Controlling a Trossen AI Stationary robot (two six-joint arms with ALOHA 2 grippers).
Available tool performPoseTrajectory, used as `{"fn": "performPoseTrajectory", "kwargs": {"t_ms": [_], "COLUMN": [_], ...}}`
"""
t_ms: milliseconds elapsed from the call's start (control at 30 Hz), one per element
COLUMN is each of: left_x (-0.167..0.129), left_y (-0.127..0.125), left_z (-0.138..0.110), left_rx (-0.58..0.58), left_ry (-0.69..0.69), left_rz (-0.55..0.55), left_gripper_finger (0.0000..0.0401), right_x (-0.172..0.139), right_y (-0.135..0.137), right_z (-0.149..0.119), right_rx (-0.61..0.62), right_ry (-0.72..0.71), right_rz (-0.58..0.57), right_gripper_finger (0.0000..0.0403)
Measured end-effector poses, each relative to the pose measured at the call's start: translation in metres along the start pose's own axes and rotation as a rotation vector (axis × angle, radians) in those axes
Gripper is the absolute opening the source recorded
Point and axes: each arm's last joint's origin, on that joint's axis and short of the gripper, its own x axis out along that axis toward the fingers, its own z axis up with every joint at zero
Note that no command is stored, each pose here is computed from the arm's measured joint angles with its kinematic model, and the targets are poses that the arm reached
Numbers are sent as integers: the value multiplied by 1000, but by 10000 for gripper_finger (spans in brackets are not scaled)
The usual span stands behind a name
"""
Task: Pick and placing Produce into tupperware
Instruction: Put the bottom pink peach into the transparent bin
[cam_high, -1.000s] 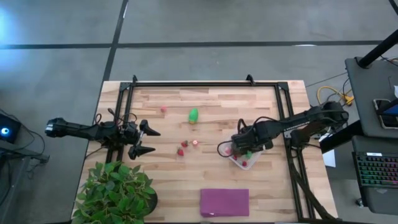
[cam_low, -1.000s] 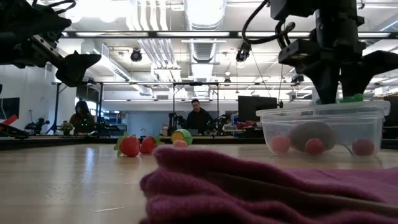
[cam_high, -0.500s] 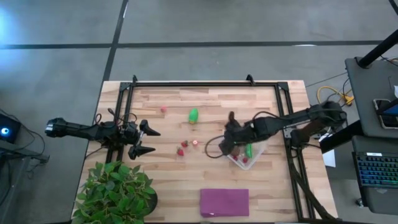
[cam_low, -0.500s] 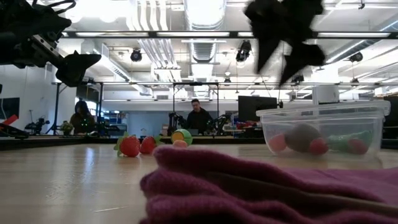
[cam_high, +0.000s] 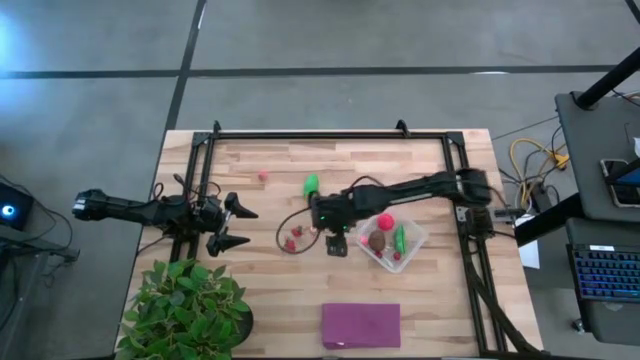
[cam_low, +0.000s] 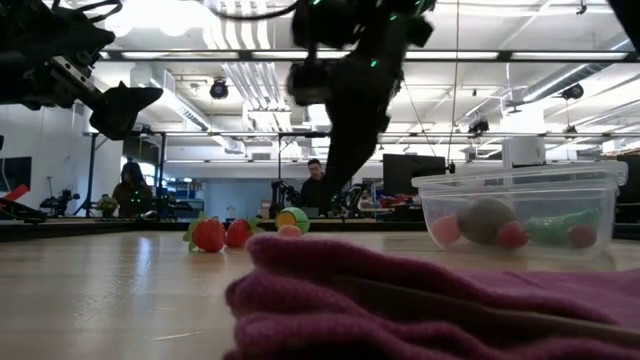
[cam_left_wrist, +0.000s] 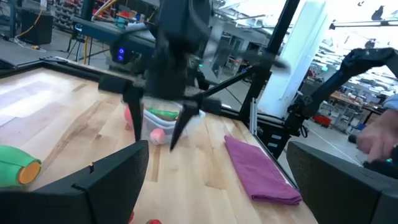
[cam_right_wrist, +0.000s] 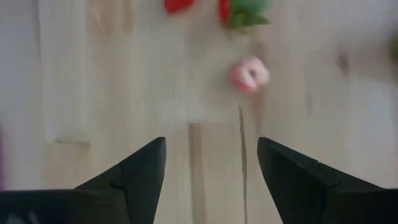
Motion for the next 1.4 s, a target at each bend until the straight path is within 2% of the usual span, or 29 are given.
{"fn": "performPoseTrajectory", "kwargs": {"t_ms": [167, 300, 433, 933, 1200, 1400], "left_x": [0, 0, 0, 0, 0, 0], "left_y": [0, 0, 0, 0, 0, 0], "left_z": [0, 0, 0, 0, 0, 0], "left_rx": [0, 0, 0, 0, 0, 0], "left_ry": [0, 0, 0, -1, 0, -1], "left_rz": [1, 0, 0, 0, 0, 0], "left_gripper_finger": [367, 367, 367, 367, 367, 367], "right_x": [20, 29, 35, 53, 55, 55], "right_y": [-2, -6, -8, -9, -9, -10], "right_z": [11, 17, 23, 21, 22, 22], "right_rx": [-134, -191, -232, -245, -201, -200], "right_ry": [20, 10, -33, -43, -55, -54], "right_rz": [-19, -100, -118, -112, -112, -116], "right_gripper_finger": [230, 222, 219, 219, 219, 187]}}
